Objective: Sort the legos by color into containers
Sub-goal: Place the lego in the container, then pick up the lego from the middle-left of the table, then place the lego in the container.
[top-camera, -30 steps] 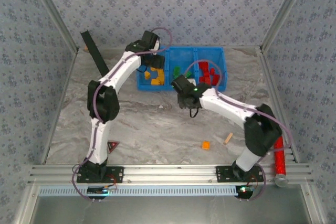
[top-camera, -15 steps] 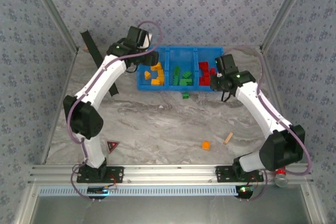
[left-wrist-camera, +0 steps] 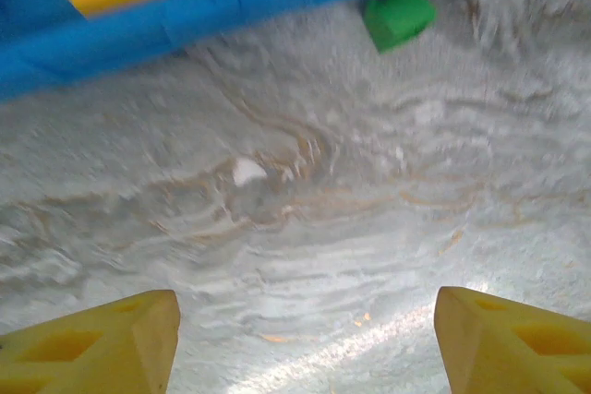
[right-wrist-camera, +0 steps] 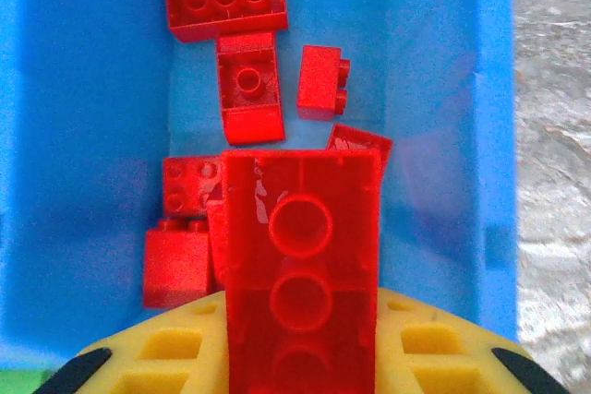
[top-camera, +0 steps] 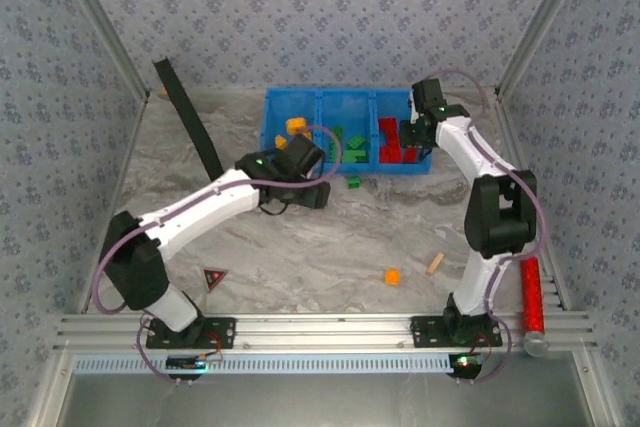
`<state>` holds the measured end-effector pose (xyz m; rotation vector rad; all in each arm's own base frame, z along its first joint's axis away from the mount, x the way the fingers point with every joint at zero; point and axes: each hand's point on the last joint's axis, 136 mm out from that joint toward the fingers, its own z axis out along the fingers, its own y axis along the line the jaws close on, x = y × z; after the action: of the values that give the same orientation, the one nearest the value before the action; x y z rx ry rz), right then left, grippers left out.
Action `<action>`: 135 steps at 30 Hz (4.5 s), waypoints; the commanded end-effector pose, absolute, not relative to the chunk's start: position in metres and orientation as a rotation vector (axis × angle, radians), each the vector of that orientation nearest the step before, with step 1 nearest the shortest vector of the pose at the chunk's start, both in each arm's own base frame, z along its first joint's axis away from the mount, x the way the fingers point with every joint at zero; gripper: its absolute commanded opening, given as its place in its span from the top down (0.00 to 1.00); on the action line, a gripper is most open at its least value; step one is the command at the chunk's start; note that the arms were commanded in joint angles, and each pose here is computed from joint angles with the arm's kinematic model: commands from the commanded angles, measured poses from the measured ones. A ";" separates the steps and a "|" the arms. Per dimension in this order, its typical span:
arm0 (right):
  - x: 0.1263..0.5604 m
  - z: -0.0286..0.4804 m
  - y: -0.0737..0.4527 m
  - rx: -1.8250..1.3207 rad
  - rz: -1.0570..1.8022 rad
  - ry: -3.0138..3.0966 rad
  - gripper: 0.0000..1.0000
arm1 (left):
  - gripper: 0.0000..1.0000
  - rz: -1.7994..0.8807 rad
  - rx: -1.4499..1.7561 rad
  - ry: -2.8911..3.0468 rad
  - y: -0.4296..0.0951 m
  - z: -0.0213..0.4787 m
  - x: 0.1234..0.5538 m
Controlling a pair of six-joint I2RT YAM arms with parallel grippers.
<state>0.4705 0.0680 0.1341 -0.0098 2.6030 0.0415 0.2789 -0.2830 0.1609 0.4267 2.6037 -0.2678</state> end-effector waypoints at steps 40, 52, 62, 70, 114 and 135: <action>0.455 0.164 0.088 -0.069 0.270 2.531 0.43 | 0.27 -0.337 0.552 2.761 -0.448 0.057 0.218; 0.444 0.171 0.093 -0.085 0.228 2.538 0.42 | 0.26 -0.575 0.536 2.840 -0.477 0.065 0.156; 0.442 0.177 0.097 -0.085 0.225 2.528 0.42 | 0.26 -0.545 0.571 2.883 -0.486 0.042 0.121; 0.437 0.179 0.097 -0.084 0.216 2.522 0.42 | 0.30 -0.397 0.598 2.907 -0.475 0.018 0.114; 0.355 0.109 0.192 -0.248 0.385 2.437 0.40 | 0.78 -0.112 0.291 2.466 -0.259 0.194 0.327; 0.377 0.066 0.228 -0.318 0.035 2.487 0.34 | 0.81 -0.121 0.184 2.491 -0.223 0.166 0.485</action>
<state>0.3698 0.2316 0.0669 -0.3557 2.4841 0.1044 0.4712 -0.2163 0.1616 0.1392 2.5017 -0.0861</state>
